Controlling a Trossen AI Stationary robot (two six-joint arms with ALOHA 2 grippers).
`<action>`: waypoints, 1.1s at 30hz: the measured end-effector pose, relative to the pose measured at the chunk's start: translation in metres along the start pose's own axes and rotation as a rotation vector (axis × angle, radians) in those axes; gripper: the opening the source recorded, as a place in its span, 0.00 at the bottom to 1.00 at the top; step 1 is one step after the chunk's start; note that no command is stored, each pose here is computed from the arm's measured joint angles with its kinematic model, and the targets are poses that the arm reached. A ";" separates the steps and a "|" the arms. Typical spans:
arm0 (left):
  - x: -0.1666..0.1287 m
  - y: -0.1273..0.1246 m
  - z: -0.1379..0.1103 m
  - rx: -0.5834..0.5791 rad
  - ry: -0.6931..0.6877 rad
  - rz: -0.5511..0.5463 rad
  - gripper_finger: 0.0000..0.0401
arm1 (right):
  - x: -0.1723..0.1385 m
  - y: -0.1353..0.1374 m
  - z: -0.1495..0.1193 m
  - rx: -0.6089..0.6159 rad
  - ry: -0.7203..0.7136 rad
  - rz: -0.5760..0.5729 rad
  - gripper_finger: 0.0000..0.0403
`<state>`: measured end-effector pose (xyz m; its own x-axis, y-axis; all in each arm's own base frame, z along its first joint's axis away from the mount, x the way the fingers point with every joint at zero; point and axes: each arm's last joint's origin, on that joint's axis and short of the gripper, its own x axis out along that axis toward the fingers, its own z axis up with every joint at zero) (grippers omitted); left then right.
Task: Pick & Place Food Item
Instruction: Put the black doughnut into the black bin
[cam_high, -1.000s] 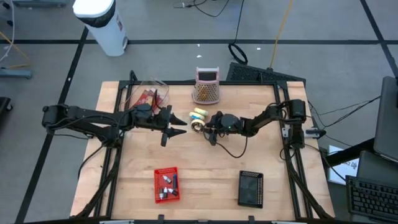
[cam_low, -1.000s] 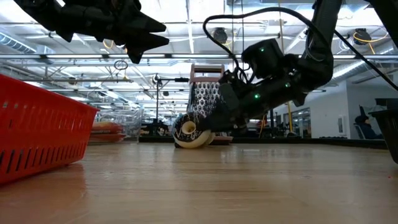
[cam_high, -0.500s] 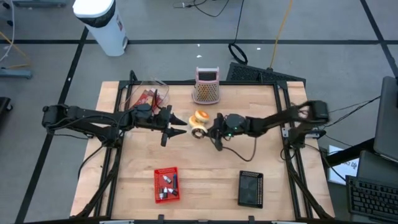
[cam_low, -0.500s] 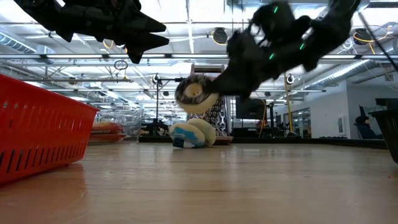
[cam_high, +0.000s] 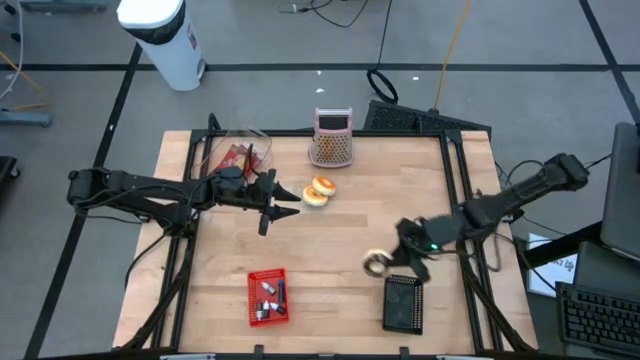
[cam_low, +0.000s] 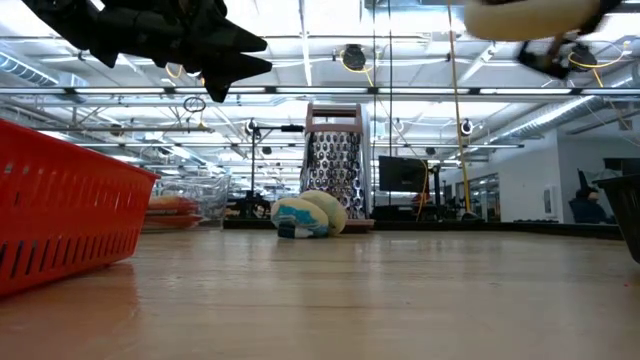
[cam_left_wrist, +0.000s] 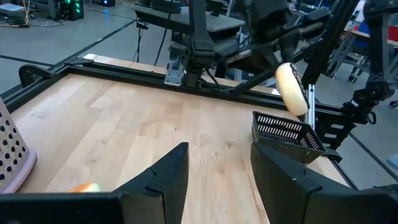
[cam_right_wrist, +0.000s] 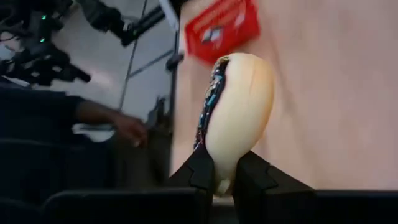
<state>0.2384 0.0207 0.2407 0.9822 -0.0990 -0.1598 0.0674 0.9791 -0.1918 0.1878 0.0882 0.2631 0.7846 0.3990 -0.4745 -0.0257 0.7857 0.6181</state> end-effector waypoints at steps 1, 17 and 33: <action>0.000 0.000 0.000 0.000 0.000 0.000 0.44 | -0.004 0.005 -0.007 0.036 0.026 0.004 0.06; 0.000 0.000 0.000 0.000 0.000 0.000 0.44 | 0.001 0.029 -0.084 0.368 0.290 -0.163 0.05; 0.000 0.000 0.000 0.000 0.000 0.000 0.44 | 0.019 -0.017 -0.103 0.381 0.329 -0.275 0.09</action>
<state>0.2385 0.0208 0.2409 0.9822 -0.0990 -0.1595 0.0676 0.9792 -0.1915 0.1397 0.1312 0.1790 0.4949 0.3780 -0.7825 0.4255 0.6797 0.5974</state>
